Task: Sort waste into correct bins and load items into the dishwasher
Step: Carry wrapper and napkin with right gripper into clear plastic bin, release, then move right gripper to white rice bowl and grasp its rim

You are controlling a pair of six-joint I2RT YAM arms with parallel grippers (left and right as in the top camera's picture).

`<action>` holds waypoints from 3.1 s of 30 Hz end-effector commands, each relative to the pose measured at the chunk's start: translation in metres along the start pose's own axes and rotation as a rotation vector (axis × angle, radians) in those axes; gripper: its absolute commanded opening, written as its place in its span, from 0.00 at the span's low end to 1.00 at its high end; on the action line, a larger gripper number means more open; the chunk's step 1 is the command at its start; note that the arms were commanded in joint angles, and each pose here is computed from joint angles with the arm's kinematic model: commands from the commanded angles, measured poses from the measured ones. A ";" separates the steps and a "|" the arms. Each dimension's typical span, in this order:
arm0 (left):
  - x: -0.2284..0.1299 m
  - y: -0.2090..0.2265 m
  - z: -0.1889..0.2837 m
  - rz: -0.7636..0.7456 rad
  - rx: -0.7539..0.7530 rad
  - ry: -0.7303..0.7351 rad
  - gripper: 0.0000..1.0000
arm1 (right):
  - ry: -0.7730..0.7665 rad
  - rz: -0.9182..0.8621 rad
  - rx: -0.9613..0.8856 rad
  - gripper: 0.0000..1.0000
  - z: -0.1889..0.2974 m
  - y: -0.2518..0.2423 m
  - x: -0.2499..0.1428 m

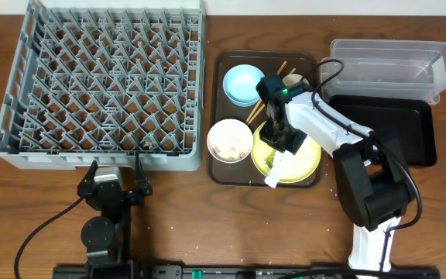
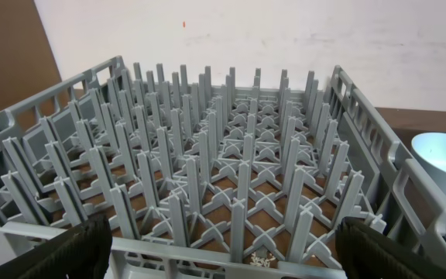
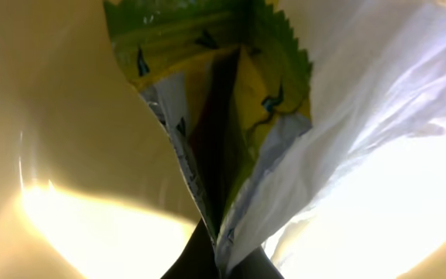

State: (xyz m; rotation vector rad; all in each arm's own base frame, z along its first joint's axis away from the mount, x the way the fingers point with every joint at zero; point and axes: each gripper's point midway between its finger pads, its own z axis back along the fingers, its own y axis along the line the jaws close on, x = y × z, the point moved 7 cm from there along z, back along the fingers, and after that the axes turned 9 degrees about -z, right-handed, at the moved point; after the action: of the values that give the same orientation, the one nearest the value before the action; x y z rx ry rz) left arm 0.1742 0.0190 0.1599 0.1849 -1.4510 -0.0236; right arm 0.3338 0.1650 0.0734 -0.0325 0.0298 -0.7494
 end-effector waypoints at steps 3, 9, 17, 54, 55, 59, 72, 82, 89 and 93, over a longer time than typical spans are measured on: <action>-0.013 0.001 -0.001 -0.006 0.014 0.051 0.94 | 0.014 0.095 0.082 0.01 0.030 0.004 0.000; -0.013 0.001 -0.001 -0.006 0.014 0.051 0.94 | -0.165 0.101 0.341 0.01 0.134 -0.005 0.018; -0.013 0.001 -0.001 -0.006 0.014 0.051 0.94 | -0.612 -0.180 0.465 0.01 0.217 -0.057 0.098; -0.013 0.001 -0.001 -0.006 0.014 0.051 0.94 | -0.822 -0.111 0.642 0.99 0.195 -0.064 0.248; -0.013 0.001 -0.001 -0.006 0.014 0.051 0.94 | -0.814 -0.049 0.667 0.99 0.205 -0.063 0.239; -0.013 0.001 -0.001 -0.006 0.014 0.051 0.94 | -0.748 0.109 0.721 0.99 0.229 -0.057 0.197; -0.013 0.001 -0.001 -0.006 0.014 0.051 0.94 | -0.602 0.622 0.595 0.99 0.268 0.002 0.035; -0.013 0.001 -0.001 -0.006 0.014 0.051 0.94 | -0.399 0.733 0.533 0.98 0.253 0.009 -0.032; -0.013 0.001 -0.001 -0.006 0.014 0.051 0.94 | -0.321 0.746 0.477 0.80 0.201 0.033 -0.047; -0.013 0.001 -0.001 -0.006 0.014 0.051 0.94 | -0.260 0.776 0.406 0.73 0.164 0.044 -0.054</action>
State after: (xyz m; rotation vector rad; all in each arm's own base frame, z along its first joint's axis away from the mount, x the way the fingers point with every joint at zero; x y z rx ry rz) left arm 0.1742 0.0190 0.1599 0.1849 -1.4510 -0.0236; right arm 0.3328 0.2260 0.2642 0.2860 -0.4111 0.0278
